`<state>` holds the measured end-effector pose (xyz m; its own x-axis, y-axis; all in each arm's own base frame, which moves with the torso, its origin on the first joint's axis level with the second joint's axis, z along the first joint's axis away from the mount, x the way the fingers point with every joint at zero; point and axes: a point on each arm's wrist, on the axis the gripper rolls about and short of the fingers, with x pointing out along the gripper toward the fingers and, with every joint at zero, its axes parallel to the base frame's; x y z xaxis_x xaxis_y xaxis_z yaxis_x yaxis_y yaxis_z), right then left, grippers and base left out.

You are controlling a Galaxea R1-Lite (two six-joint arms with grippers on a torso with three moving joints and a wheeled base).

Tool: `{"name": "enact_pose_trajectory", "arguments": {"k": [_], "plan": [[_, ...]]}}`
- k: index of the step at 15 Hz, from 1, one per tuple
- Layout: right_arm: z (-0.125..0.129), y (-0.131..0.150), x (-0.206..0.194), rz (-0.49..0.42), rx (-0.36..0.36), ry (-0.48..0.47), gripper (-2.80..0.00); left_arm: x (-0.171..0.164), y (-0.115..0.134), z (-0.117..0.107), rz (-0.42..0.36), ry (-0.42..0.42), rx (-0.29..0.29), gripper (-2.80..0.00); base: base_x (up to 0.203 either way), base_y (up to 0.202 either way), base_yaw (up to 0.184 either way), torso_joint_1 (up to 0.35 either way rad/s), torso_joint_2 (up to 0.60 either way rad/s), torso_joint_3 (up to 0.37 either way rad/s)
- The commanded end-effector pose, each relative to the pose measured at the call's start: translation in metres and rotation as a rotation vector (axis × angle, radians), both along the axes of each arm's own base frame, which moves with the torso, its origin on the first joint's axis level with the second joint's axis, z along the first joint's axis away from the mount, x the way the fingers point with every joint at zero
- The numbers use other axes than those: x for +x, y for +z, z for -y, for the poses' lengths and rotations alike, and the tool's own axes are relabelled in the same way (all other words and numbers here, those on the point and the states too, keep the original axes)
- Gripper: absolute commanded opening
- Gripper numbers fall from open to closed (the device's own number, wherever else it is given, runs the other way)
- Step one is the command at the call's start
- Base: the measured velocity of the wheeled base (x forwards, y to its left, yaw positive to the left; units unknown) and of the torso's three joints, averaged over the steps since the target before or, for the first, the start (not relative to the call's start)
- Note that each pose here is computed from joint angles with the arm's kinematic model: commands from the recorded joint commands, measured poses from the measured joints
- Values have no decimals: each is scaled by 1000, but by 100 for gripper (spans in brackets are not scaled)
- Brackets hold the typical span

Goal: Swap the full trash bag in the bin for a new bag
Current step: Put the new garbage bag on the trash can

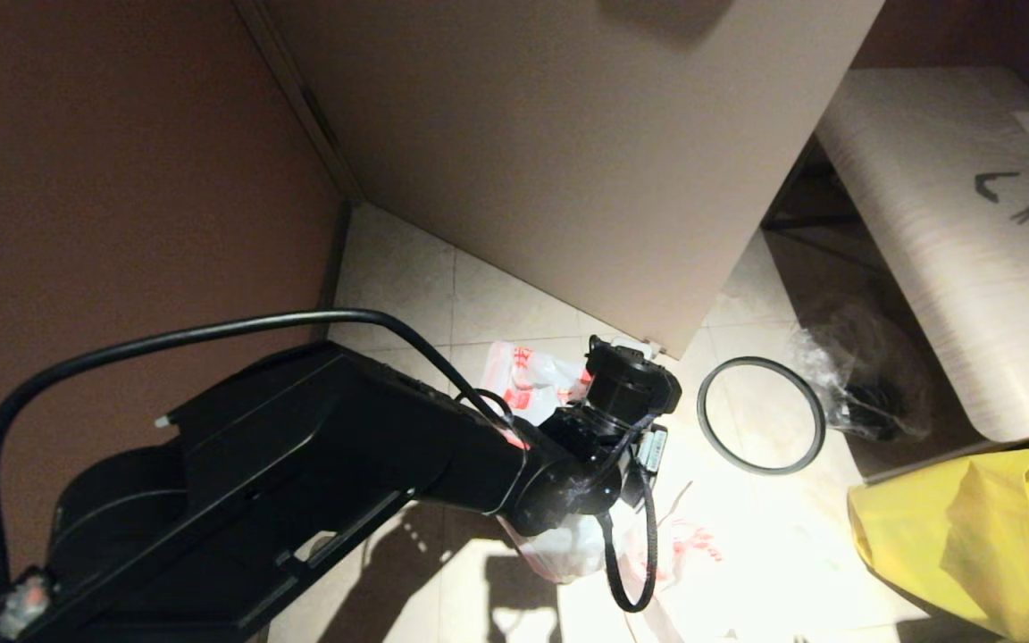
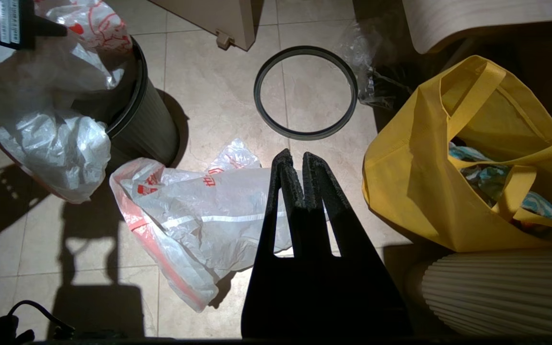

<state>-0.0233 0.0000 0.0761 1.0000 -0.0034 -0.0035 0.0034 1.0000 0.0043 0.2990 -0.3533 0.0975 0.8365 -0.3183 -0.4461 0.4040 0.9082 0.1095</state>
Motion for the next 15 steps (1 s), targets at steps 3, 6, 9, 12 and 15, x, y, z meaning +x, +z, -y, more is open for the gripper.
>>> {"name": "enact_pose_trajectory", "arguments": {"k": [3,6,9,12,15], "plan": [[0,0,0,-1,0,0,-280,6,-25,26,-16,-27,21,-280,0,0,0,0,0,0],[0,0,0,-1,0,0,-280,16,-47,40,-56,-22,82,-280,0,0,0,0,0,0],[0,0,0,-1,0,0,-280,47,-84,29,-78,140,219,-280,0,0,0,0,0,0],[0,0,0,-1,0,0,-280,64,-105,3,-106,235,299,-280,0,0,0,0,0,0],[0,0,0,-1,0,0,-280,74,-115,-3,-101,269,323,-280,0,0,0,0,0,0]]}}
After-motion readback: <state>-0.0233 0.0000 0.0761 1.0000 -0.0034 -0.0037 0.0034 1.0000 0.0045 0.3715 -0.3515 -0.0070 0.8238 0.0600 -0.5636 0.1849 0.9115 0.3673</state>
